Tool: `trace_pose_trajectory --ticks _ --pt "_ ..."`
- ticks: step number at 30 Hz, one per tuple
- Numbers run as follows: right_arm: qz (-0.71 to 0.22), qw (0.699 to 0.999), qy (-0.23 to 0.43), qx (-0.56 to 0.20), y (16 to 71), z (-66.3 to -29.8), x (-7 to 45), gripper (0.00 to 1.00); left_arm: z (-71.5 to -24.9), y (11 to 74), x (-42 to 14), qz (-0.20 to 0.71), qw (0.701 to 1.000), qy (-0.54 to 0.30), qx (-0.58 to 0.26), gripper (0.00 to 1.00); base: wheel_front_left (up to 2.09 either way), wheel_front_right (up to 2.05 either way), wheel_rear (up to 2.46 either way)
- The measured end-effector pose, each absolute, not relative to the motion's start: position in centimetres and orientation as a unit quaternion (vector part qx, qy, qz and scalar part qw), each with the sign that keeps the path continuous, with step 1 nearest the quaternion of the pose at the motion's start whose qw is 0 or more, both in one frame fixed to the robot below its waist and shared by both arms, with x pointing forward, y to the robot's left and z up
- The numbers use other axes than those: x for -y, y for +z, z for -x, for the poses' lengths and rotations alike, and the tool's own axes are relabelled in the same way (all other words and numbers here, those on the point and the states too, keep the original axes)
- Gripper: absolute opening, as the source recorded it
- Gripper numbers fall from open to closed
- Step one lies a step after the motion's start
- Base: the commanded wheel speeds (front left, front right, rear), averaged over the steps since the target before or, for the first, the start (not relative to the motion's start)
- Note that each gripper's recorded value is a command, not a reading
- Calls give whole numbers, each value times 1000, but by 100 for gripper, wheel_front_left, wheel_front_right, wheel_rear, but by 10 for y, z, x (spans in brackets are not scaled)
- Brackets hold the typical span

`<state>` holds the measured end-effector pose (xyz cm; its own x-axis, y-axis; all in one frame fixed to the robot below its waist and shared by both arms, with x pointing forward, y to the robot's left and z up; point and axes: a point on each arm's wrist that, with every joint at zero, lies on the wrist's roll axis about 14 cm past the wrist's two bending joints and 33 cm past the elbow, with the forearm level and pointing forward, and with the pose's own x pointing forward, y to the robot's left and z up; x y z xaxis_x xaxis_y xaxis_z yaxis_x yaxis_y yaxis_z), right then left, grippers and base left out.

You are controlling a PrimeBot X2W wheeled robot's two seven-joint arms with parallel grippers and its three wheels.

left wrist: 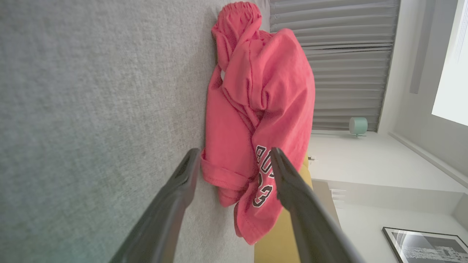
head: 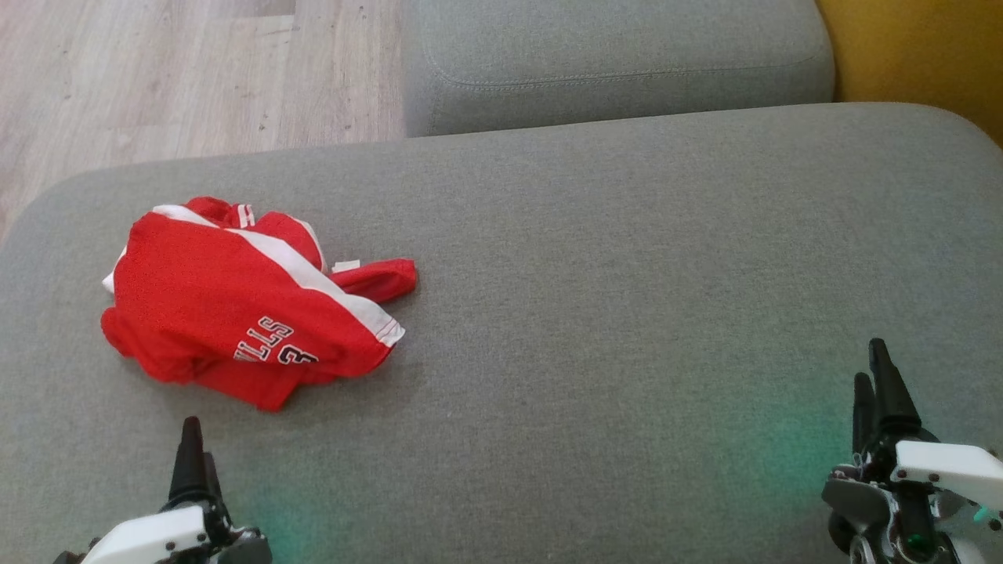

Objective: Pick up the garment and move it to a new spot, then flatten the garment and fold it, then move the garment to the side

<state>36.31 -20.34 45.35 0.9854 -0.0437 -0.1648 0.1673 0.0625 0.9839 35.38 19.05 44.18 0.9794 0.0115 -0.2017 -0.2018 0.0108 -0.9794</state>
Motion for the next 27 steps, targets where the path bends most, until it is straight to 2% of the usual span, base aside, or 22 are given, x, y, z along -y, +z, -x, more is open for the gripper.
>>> trace_pose_trajectory --ticks 4,12,17,27 --pt "-669 738 -71 -41 456 -364 205 100 -354 442 -193 693 714 80 -63 100 0 0 0" --pt "-623 778 -66 -33 464 -366 207 100 -354 444 -200 667 738 87 -55 100 0 0 0" --pt "-583 810 -60 -32 468 -367 207 100 -357 451 -202 639 763 83 -49 100 0 0 0" --pt "-486 873 -37 -20 484 -373 202 100 -364 467 -193 548 832 68 -53 100 0 0 0"
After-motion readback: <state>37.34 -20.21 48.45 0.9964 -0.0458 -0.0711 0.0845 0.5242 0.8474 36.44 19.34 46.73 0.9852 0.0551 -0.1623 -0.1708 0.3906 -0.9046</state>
